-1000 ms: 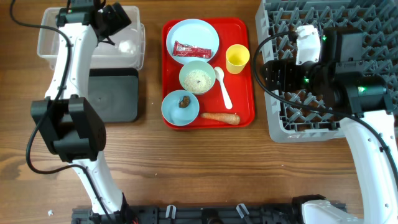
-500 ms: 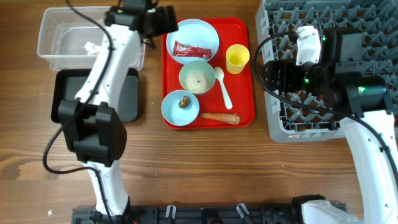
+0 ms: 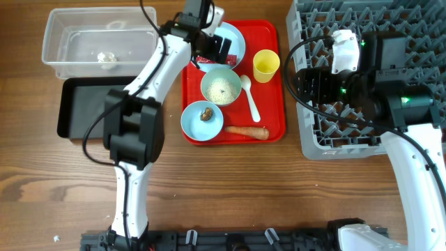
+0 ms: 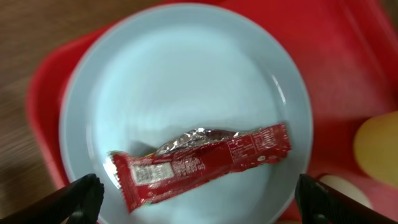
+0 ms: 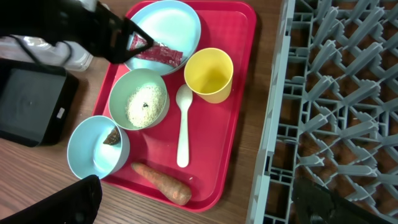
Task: Sort waste into correct bins and load items into the dishwasher rack
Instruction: 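Return left gripper to the plate and grasp the red wrapper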
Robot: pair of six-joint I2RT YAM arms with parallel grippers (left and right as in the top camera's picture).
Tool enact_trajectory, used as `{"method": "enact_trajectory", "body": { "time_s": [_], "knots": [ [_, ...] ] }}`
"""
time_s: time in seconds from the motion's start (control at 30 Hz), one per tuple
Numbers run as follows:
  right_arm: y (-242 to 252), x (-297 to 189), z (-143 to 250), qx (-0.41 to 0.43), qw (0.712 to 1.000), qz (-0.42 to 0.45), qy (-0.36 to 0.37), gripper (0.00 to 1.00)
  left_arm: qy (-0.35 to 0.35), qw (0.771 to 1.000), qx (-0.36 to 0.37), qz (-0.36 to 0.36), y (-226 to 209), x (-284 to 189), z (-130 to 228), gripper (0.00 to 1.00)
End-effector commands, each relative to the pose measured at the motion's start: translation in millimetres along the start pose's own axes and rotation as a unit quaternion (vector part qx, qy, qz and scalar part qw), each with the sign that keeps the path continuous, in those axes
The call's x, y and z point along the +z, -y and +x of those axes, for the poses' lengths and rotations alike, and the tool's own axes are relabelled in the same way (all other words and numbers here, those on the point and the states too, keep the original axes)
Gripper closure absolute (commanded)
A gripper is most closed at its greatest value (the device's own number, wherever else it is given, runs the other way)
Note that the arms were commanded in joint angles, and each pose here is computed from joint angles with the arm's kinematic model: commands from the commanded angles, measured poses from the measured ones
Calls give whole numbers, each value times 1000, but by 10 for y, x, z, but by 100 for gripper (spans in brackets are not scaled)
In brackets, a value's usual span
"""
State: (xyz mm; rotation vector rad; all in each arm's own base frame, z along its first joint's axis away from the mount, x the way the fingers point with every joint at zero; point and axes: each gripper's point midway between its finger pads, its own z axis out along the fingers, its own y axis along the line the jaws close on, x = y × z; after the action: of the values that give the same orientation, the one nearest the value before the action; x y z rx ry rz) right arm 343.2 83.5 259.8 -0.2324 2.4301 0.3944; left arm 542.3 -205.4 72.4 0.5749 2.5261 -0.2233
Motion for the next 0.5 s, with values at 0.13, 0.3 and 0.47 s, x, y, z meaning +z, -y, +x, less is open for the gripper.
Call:
{"method": "enact_trajectory", "body": {
  "time_s": [0.13,0.3,0.47],
  "knots": [
    [-16,-19,-59,3,1000,2,5,0,-15,998,58,26,50,285,159,0],
    [-16,-19,-61,3,1000,2,6,0,-30,997,60,28,46,416,271,0],
    [-16,-19,-61,3,1000,2,6,0,-39,997,58,28,38,544,358,0]
  ]
}}
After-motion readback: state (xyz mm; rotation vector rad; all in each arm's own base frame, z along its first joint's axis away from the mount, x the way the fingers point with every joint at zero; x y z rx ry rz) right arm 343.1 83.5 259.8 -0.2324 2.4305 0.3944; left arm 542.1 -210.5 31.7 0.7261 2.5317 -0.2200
